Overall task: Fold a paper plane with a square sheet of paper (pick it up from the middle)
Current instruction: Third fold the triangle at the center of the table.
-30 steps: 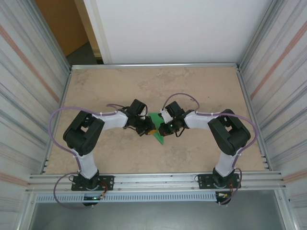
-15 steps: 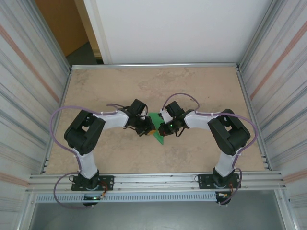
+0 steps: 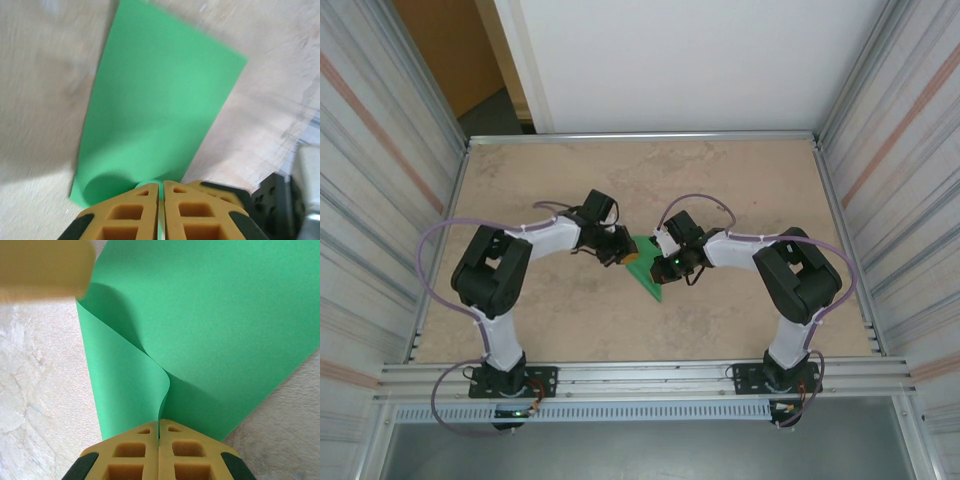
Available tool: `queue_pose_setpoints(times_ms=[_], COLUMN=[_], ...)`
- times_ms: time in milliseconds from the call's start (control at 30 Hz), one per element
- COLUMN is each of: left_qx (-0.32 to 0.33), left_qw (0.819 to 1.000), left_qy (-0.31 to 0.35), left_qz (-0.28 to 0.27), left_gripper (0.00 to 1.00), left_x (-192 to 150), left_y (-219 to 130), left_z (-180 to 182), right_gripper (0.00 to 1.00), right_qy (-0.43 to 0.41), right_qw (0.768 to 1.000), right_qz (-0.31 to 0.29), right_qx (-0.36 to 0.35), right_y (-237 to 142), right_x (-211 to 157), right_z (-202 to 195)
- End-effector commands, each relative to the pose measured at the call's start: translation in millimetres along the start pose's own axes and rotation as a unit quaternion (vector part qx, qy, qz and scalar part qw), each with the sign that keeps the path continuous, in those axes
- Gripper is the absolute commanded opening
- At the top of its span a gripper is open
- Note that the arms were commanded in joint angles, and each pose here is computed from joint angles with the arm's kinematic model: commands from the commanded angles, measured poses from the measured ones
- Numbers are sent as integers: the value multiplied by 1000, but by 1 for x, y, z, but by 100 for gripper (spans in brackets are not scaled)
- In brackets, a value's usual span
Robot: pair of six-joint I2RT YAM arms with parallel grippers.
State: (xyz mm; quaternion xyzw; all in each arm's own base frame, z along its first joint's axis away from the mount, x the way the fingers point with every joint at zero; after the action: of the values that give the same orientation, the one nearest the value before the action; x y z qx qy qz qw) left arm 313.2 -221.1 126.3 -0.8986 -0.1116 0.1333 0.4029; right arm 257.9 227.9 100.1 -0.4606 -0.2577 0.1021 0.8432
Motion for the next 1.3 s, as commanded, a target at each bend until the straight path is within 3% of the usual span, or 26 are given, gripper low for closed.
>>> queue_pose_setpoints(times_ms=[0,833,1267], left_qx=[26,93,82], left_qw=[999,994,995], left_qy=[18,26,36], left_qz=[1,57,53], left_gripper=[11,10,10], left_x=[11,22,23], left_y=[5,32,28], left_z=[1,18,10], right_gripper=[0,0,0], right_qy=[11,10,18], right_qw=[1000,1000,1000], right_qz=[-4,-24,-9], right_qx=[2,3,-4], right_y=[-6,-13,-7], right_x=[6,12,5], right_z=[1,3,-2])
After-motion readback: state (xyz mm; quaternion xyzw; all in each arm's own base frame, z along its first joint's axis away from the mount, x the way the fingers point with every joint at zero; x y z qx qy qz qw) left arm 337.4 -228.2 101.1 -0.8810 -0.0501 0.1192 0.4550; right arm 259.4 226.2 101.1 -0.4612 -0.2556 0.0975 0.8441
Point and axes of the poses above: each hand's point on the last joint's axis, 136 mm out from that joint toward the fingers, its own y axis out along the fingers, its own z axis along the line the jaws close on, x = y × z, the point moved 10 cm from there along -y, back along the fingers, and after that the axes turned 5 degrees about -y, right-handed, at the moved point
